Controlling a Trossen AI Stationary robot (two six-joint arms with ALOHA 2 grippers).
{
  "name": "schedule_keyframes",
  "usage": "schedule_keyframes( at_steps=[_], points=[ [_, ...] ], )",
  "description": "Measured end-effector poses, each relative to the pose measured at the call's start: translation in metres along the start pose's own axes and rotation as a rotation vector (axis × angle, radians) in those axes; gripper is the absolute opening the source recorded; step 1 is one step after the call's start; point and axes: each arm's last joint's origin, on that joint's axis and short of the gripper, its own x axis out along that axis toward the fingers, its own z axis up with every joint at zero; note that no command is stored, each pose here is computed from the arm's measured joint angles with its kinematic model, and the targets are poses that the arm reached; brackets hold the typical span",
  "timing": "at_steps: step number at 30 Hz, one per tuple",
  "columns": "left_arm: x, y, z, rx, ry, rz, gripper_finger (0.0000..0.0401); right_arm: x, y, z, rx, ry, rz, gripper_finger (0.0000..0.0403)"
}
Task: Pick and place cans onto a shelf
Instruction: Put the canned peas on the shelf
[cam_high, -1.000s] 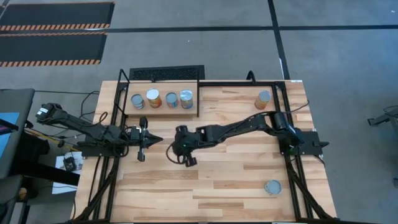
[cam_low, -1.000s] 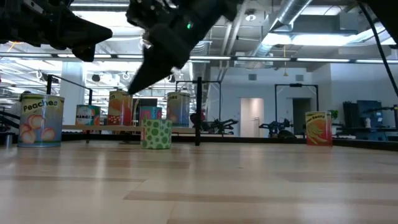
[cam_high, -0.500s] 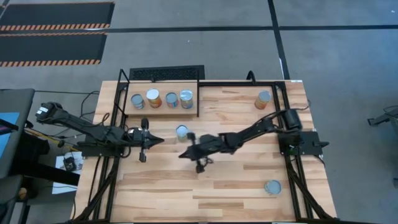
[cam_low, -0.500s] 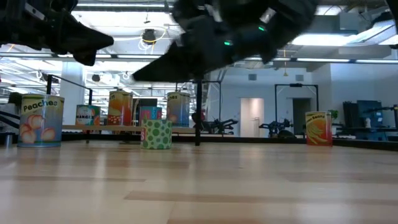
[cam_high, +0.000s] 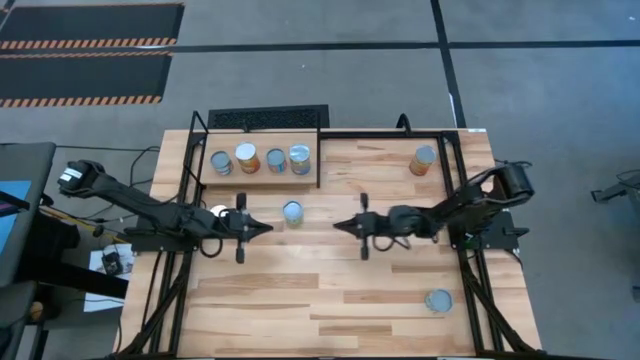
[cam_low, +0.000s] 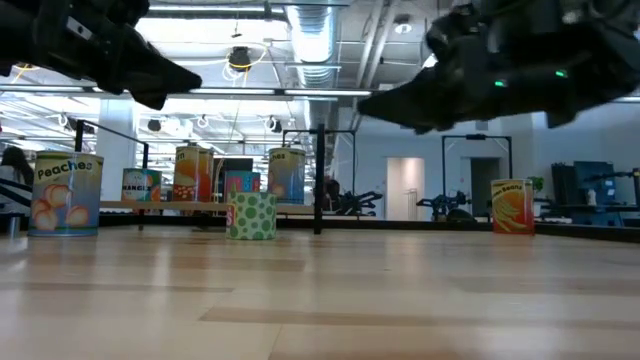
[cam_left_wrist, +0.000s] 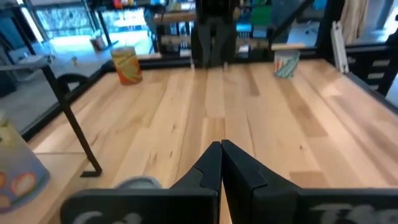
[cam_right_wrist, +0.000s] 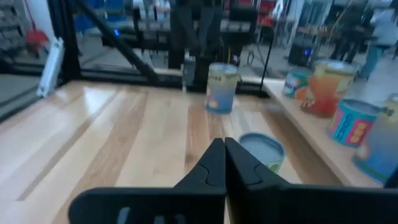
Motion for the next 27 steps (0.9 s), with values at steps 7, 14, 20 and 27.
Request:
schedule_keyframes(
  at_steps=[7, 14, 20, 27],
  points=[
    [0.017, 0.001, 0.002, -0.064, 0.059, 0.041, 0.0, -0.039, -0.007, -0.01, 0.042, -0.136, -0.007, 0.0011],
    [0.027, 0.005, 0.008, -0.053, 0.161, 0.117, 0.0, -0.051, -0.009, -0.018, 0.059, -0.109, -0.017, 0.0015],
    [0.028, 0.006, 0.027, -0.021, 0.228, 0.191, 0.0, -0.061, -0.009, -0.017, -0.036, -0.107, -0.089, 0.0012],
    [0.035, 0.013, 0.045, -0.039, 0.301, 0.167, 0.0, -0.083, -0.017, -0.006, -0.201, -0.124, -0.287, 0.0017]
  ],
)
